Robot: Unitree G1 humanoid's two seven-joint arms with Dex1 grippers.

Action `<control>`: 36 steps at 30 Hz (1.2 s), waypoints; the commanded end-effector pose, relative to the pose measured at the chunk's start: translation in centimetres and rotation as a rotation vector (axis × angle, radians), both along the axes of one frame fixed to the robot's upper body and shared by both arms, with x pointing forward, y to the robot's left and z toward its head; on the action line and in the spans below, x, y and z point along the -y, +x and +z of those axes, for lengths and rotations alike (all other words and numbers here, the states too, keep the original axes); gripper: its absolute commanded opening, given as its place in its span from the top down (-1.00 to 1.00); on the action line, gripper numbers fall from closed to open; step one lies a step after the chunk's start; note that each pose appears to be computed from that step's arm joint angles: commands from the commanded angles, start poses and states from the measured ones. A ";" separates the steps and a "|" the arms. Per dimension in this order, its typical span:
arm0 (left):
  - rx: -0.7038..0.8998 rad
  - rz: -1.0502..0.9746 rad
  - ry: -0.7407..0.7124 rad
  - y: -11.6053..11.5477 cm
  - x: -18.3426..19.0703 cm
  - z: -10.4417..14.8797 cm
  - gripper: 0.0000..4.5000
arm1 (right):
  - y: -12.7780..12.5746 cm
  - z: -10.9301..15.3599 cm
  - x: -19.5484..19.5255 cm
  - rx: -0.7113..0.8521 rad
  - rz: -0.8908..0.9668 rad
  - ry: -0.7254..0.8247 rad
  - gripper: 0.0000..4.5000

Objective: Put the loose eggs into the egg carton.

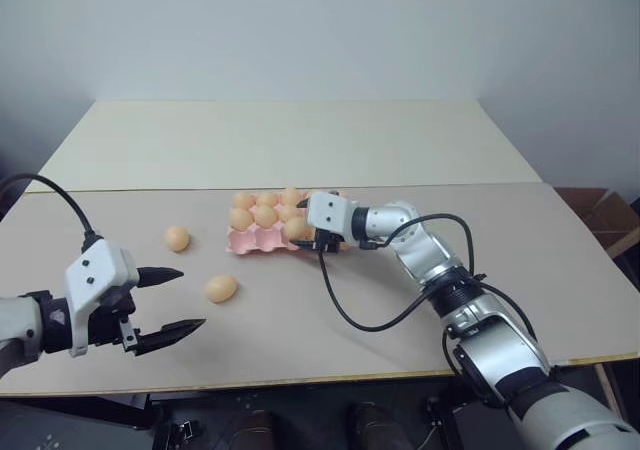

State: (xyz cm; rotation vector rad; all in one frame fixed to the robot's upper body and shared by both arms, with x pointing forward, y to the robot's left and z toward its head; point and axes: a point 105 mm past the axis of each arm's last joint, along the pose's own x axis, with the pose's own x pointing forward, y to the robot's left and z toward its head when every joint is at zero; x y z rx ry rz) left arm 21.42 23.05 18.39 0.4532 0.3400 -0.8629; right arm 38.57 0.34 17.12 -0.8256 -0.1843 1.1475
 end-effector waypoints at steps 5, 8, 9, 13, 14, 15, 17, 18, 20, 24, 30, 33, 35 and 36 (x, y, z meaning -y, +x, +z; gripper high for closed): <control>0.033 0.000 0.016 0.1 0.0 0.6 -1.00 | -0.4 2.5 -0.2 0.090 0.027 0.041 -0.99; 0.030 -0.002 0.014 0.0 0.0 0.6 -1.00 | -1.2 3.0 0.8 0.127 0.029 0.037 -0.99; 0.027 -0.004 0.007 0.0 0.0 0.5 -1.00 | -1.9 3.3 1.4 0.116 0.038 0.051 -0.99; 0.014 -0.008 -0.053 0.2 0.0 0.4 -1.00 | -5.1 3.6 4.0 0.064 0.070 0.058 -0.99; 0.009 -0.007 -0.056 0.2 -0.2 0.3 -1.00 | -5.9 3.5 4.7 0.051 0.077 0.045 -0.99; 0.001 -0.001 -0.067 0.2 -0.4 0.2 -1.00 | -6.8 3.3 5.6 0.033 0.082 0.030 -0.99; -0.009 0.019 -0.093 0.1 -1.0 0.2 -1.00 | -7.8 3.0 6.8 0.009 0.075 -0.001 -0.99; -0.012 0.030 -0.120 0.0 -1.4 0.4 -1.00 | -8.3 2.8 7.4 -0.005 0.069 -0.010 -0.99; -0.019 0.058 -0.205 -0.5 -2.4 1.0 -1.00 | -9.2 2.6 8.3 -0.029 0.053 -0.018 -0.99; -0.076 0.120 -0.205 -2.5 -4.8 1.0 -1.00 | -10.2 2.1 9.5 -0.050 0.009 -0.029 -0.99; -0.106 0.176 -0.125 -3.2 -6.3 0.0 -1.00 | -10.6 1.3 9.5 -0.041 -0.038 -0.037 -0.99; -0.089 0.184 -0.125 -2.6 -6.1 -0.2 -1.00 | -10.8 1.0 9.3 -0.043 -0.044 -0.035 -0.99; -0.073 0.179 -0.125 -1.9 -5.6 -0.4 -1.00 | -10.8 0.9 9.3 -0.044 -0.046 -0.035 -0.99; -0.061 0.170 -0.128 -1.4 -5.2 -0.6 -1.00 | -10.8 0.9 9.2 -0.043 -0.048 -0.035 -0.99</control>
